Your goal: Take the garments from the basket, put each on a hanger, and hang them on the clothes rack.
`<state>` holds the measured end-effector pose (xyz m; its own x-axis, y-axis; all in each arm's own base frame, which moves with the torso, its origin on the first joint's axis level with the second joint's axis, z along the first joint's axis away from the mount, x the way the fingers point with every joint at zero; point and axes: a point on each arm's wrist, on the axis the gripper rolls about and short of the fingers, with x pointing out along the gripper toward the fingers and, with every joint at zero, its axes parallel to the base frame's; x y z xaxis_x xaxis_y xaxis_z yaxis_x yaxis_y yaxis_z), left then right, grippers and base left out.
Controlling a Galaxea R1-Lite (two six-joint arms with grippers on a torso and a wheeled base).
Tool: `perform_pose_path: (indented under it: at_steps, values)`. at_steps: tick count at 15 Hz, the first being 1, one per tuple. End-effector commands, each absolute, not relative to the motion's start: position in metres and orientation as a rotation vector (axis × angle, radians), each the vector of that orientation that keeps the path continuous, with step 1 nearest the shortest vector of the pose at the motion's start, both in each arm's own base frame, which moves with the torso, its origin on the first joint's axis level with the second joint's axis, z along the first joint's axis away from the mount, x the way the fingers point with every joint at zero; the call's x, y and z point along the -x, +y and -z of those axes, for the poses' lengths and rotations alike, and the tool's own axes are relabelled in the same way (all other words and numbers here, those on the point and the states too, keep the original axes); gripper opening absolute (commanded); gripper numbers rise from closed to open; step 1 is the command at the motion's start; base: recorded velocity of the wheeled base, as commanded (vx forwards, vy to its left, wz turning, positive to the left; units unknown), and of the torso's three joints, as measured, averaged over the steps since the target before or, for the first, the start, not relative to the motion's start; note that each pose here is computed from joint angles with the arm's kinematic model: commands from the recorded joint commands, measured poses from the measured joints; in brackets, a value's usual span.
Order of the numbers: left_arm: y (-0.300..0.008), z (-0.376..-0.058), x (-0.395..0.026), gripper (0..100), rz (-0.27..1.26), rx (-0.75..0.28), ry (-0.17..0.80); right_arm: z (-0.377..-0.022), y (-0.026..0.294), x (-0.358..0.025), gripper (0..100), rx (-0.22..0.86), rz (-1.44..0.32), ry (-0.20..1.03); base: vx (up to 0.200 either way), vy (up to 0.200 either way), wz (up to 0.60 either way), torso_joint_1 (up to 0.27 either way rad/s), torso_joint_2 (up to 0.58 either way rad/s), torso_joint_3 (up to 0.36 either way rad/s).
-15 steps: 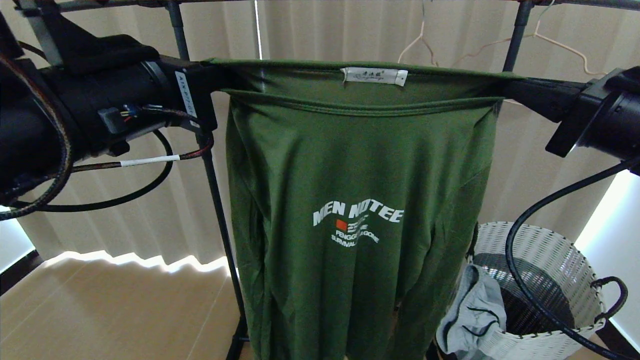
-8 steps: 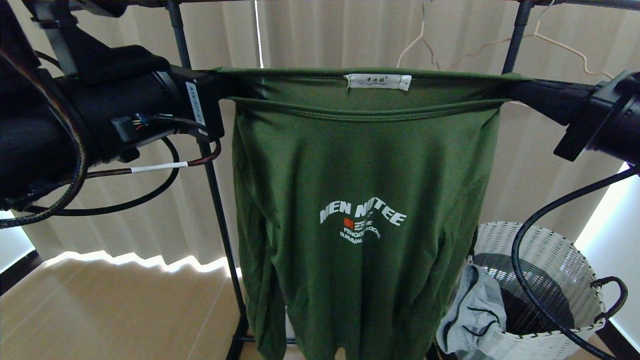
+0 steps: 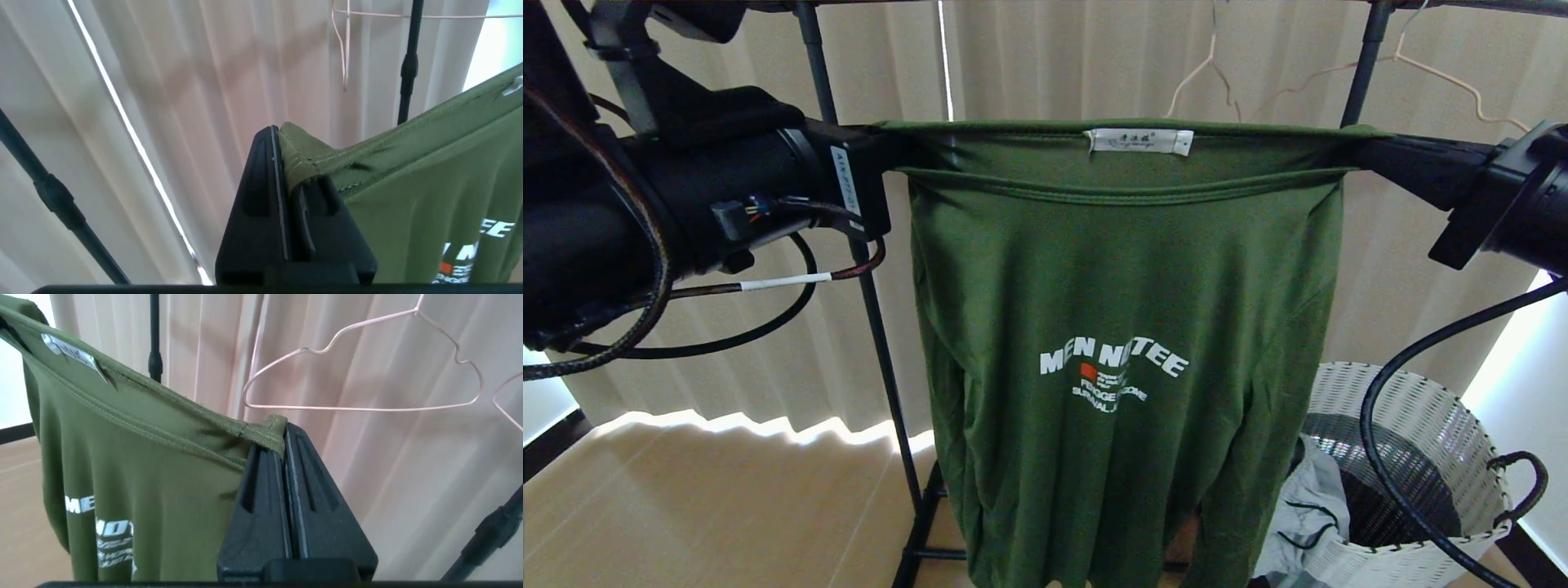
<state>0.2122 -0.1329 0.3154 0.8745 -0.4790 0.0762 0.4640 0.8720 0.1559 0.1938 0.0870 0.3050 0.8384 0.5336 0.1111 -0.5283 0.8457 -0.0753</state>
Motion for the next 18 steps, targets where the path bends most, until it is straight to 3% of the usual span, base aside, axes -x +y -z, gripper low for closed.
perform_pose_path:
  at_steps: [1,4,5,11,18]
  values:
    - [-0.134,-0.314,-0.213,0,0.494,-0.141,-0.111,-0.305,0.087,-0.193,0,0.043,-0.564,-0.128,0.0,0.0,0.0,0.0,0.0,0.0]
    - [-0.134,-0.314,-0.214,0,0.491,-0.148,-0.111,-0.305,0.087,-0.192,0,0.043,-0.567,-0.126,0.0,0.0,0.0,0.0,0.0,0.0]
    - [-0.134,-0.313,-0.214,0,0.491,-0.154,-0.111,-0.305,0.087,-0.192,100,0.04,-0.567,-0.125,0.0,0.0,0.0,0.0,0.0,0.0]
    - [-0.135,-0.305,-0.22,0,0.478,-0.177,-0.083,-0.297,0.086,-0.183,100,0.012,-0.583,-0.108,0.0,0.0,0.0,0.0,0.0,0.0]
    - [-0.122,-0.294,-0.24,0,0.293,-0.197,-0.022,-0.294,0.085,-0.16,100,-0.036,-0.679,-0.104,0.0,0.0,0.0,0.0,0.0,0.0]
